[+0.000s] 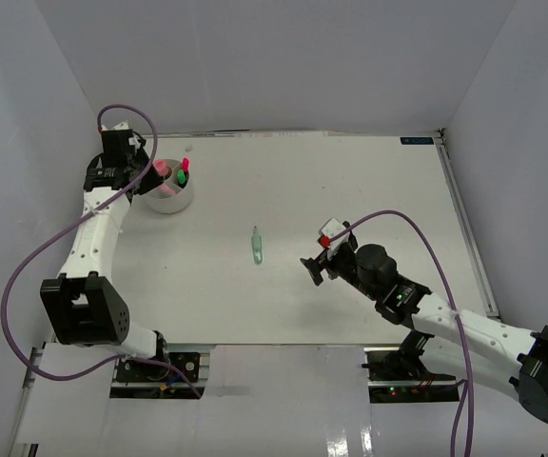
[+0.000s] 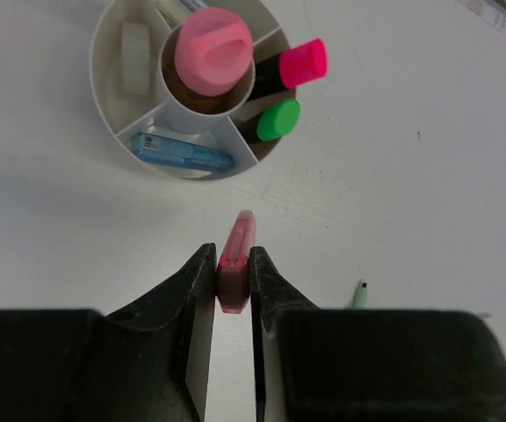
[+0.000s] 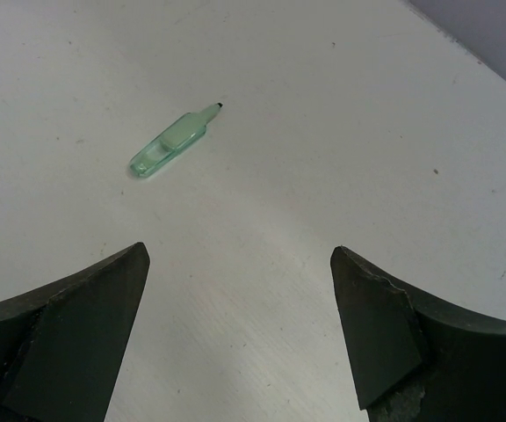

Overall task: Sort the stationery into containers
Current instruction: Place the pen in the storage box.

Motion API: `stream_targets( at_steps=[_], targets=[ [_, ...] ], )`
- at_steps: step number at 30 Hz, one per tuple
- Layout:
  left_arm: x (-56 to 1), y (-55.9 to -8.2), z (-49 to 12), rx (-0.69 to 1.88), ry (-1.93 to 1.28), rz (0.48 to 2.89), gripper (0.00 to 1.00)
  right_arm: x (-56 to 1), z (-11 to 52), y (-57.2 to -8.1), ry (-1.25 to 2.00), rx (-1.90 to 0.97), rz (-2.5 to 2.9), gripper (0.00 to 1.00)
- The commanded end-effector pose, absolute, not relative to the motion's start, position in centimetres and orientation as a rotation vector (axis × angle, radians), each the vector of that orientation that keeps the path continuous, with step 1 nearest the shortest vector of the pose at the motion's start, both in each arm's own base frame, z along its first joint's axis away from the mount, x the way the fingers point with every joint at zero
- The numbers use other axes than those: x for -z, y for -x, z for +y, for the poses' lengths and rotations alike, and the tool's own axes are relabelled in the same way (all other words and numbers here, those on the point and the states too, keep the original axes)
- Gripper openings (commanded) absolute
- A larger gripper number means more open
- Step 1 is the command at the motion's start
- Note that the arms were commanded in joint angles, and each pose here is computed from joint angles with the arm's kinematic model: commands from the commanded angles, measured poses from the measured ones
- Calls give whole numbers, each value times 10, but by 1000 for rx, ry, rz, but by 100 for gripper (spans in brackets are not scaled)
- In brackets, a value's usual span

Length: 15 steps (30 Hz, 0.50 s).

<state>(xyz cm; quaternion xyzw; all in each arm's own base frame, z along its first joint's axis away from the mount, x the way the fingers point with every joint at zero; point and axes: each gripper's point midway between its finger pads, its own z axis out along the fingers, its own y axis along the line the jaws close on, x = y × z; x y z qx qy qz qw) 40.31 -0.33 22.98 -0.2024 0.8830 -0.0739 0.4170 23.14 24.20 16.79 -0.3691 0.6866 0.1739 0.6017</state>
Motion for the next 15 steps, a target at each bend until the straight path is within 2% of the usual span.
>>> stream_targets(
  at_steps=[1,8,15],
  targets=[
    [-236,-417,15,168,549,2186,26,-181,246,-233,807,-445,1553,90],
    [-204,-436,33,229,636,2217,26,-183,247,-231,802,-462,1542,90],
    [-204,-448,46,279,702,2143,26,-180,248,-231,811,-460,1547,90]
  ],
)
